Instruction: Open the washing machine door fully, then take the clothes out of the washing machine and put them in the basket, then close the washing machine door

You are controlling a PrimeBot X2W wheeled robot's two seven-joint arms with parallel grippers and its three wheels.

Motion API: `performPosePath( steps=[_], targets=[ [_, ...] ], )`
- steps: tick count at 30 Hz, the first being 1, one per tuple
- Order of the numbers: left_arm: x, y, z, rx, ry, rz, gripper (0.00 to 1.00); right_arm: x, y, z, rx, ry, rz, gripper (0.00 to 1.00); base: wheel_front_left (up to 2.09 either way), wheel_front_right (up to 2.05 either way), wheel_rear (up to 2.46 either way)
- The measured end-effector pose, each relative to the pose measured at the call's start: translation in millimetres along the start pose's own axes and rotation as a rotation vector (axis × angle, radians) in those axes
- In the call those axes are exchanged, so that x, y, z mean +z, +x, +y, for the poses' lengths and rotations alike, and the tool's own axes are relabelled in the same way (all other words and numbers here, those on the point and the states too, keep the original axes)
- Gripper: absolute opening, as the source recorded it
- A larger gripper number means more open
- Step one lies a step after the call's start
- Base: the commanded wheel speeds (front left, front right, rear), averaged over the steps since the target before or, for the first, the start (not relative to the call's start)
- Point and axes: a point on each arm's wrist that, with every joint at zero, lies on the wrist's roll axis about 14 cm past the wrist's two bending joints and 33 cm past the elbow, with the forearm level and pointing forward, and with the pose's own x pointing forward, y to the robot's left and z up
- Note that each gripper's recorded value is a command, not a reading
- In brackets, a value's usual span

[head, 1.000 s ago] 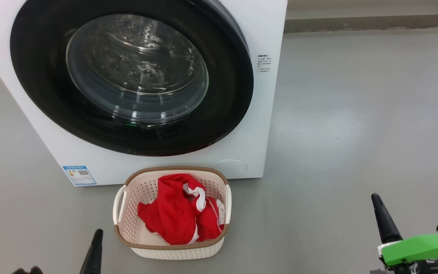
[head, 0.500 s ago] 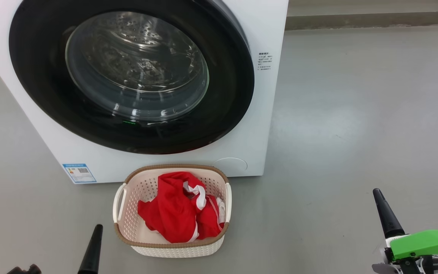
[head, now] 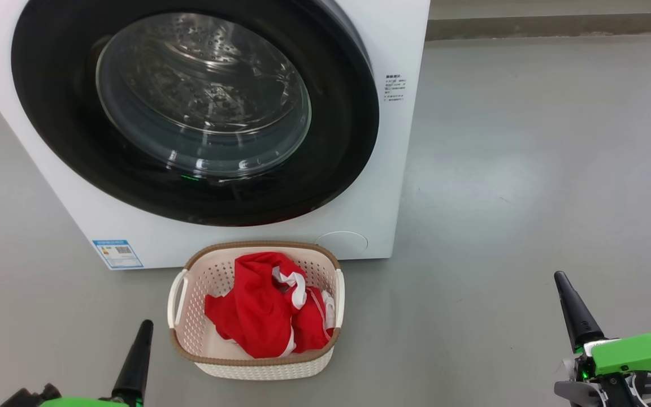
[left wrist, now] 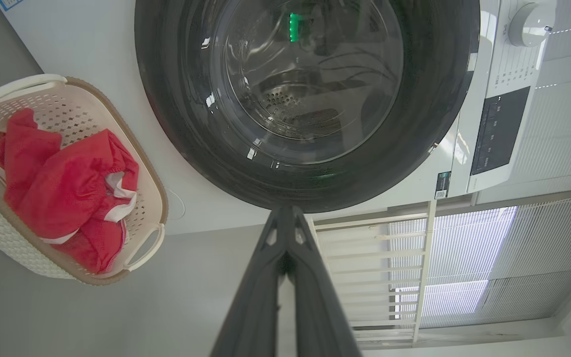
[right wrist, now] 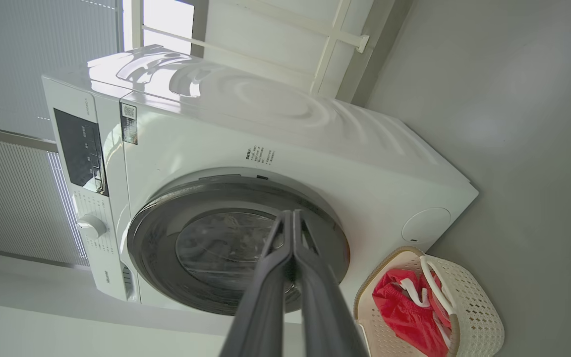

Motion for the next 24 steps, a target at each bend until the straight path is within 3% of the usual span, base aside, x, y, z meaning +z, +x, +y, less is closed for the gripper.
performPosePath(
  steps=[15, 24],
  targets=[
    [1.2, 6.8, -9.5, -0.039, -0.164, 0.010, 0.00, -0.9, 4.7, 4.4, 0.018, 0.146, 0.019, 0.00, 0.00, 0.00, 0.00],
    [1.5, 6.8, -9.4, -0.039, -0.168, 0.009, 0.00, 0.0, 6.0, 6.8, 0.026, 0.161, 0.016, 0.00, 0.00, 0.00, 0.00]
  ],
)
